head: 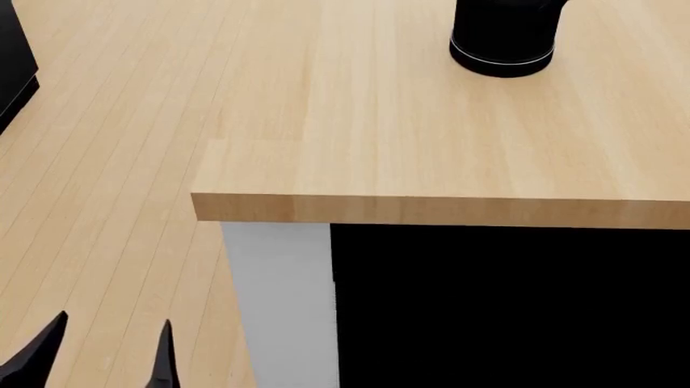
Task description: Open the dishwasher door
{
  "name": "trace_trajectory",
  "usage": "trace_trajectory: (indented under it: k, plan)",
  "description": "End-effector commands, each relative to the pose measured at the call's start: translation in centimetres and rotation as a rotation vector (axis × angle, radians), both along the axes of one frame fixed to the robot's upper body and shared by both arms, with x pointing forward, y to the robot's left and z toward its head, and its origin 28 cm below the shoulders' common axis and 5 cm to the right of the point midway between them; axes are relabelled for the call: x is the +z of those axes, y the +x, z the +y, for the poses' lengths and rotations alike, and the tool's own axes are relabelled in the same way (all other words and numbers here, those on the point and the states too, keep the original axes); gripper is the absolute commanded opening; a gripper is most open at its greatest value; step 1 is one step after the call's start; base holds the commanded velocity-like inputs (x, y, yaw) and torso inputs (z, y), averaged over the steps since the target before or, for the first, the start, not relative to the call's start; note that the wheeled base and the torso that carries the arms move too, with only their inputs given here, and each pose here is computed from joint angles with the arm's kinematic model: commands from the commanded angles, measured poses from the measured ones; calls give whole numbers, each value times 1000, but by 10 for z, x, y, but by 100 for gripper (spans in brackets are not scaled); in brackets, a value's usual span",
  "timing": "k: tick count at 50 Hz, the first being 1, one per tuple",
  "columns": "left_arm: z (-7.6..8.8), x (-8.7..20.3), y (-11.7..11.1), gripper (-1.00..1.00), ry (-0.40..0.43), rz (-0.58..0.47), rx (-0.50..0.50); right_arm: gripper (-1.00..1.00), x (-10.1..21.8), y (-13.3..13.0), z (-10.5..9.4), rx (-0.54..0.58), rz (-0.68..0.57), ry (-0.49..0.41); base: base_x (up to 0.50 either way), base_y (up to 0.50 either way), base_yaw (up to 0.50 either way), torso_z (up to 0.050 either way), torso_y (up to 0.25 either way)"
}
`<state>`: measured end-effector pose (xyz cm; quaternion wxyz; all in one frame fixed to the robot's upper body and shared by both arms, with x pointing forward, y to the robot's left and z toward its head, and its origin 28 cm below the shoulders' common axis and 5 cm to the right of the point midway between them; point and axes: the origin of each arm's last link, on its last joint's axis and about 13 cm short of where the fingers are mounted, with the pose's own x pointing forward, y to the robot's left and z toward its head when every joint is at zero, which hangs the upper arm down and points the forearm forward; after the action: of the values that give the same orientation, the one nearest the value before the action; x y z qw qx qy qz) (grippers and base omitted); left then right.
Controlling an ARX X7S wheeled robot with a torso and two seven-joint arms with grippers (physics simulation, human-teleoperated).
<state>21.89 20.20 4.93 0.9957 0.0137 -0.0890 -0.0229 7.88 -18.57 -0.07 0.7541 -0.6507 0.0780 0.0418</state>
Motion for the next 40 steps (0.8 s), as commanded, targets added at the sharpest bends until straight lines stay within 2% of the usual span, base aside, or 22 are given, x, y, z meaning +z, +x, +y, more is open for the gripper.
trace_trajectory:
  k: [1, 25, 40]
  plan:
    - [-2, 1, 0, 100, 0, -3, -8, -100, -20, -44, 16, 44, 184, 119, 0, 0, 0, 0, -10]
    - [-5, 4, 0, 100, 3, -12, -20, -100, -33, -101, 16, 40, 311, 139, 0, 1, 2, 0, -2]
    - [-8, 4, 1, 100, 5, -14, -33, -100, -36, -127, 15, 42, 401, 148, 1, 1, 2, -1, -1]
